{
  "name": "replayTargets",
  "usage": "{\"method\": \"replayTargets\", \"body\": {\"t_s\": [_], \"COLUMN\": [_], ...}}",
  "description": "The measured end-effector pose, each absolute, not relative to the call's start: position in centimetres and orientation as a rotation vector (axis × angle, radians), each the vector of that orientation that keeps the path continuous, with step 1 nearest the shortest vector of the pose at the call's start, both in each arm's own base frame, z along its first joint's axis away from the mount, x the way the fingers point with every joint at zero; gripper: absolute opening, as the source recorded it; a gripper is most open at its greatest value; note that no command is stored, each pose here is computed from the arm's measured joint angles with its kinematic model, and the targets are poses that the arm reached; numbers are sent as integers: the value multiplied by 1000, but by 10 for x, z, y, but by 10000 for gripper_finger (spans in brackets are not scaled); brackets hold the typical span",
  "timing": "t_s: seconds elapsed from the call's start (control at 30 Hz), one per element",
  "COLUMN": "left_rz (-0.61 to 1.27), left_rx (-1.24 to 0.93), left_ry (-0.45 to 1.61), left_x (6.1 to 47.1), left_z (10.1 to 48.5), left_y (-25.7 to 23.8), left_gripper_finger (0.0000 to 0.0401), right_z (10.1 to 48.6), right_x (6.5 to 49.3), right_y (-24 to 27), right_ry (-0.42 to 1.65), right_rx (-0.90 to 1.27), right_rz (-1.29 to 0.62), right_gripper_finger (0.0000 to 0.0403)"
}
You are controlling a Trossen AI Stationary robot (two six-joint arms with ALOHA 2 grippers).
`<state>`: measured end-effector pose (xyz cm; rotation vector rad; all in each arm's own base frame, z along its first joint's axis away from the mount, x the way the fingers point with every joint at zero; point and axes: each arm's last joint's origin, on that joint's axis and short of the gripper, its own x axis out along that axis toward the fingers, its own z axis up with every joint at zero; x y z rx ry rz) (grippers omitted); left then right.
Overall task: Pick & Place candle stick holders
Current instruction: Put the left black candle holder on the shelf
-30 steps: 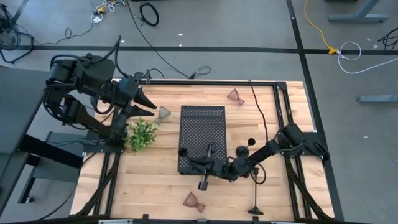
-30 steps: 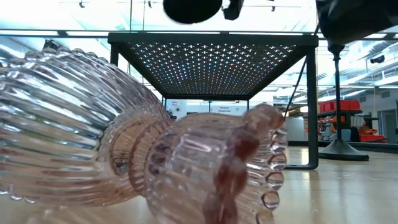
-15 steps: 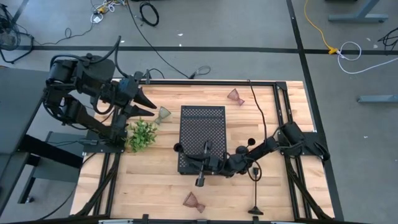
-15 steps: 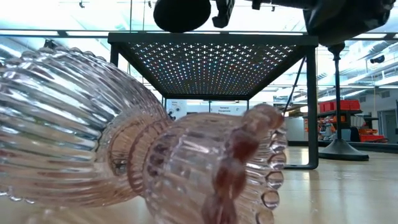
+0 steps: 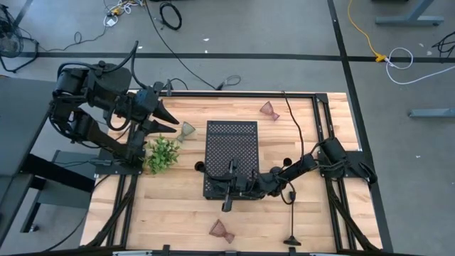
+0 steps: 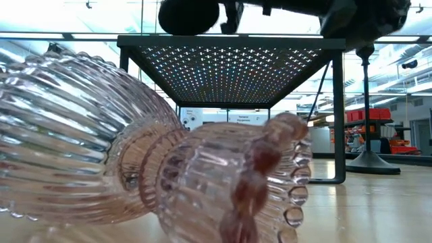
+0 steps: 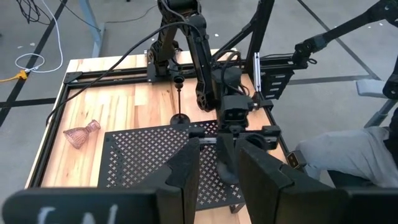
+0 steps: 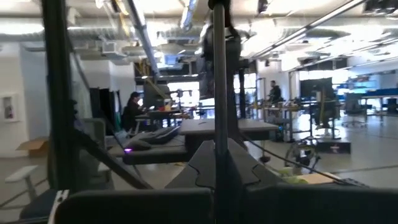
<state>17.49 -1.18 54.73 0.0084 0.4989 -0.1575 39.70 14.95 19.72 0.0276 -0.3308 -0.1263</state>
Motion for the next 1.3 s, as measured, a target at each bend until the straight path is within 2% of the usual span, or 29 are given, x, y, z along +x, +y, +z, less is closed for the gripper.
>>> {"method": "replayTargets", "body": {"t_s": [0.23,0.4,0.53,1.3], "left_rz": [-157,-156,-155,-155], "left_rx": [8,1,-2,-2], "left_ry": [498,500,501,508], "left_x": [175,175,175,174], "left_z": [547,547,547,547], "left_y": [-12,-12,-12,-12], "left_gripper_finger": [107,107,107,107], "right_z": [207,194,183,182], "right_x": [419,423,424,423], "right_y": [159,165,165,164], "right_ry": [-209,-298,-292,-263], "right_rx": [-39,-38,-31,-63], "right_rz": [-102,-73,-115,-228], "right_gripper_finger": [0,0,0,9]}}
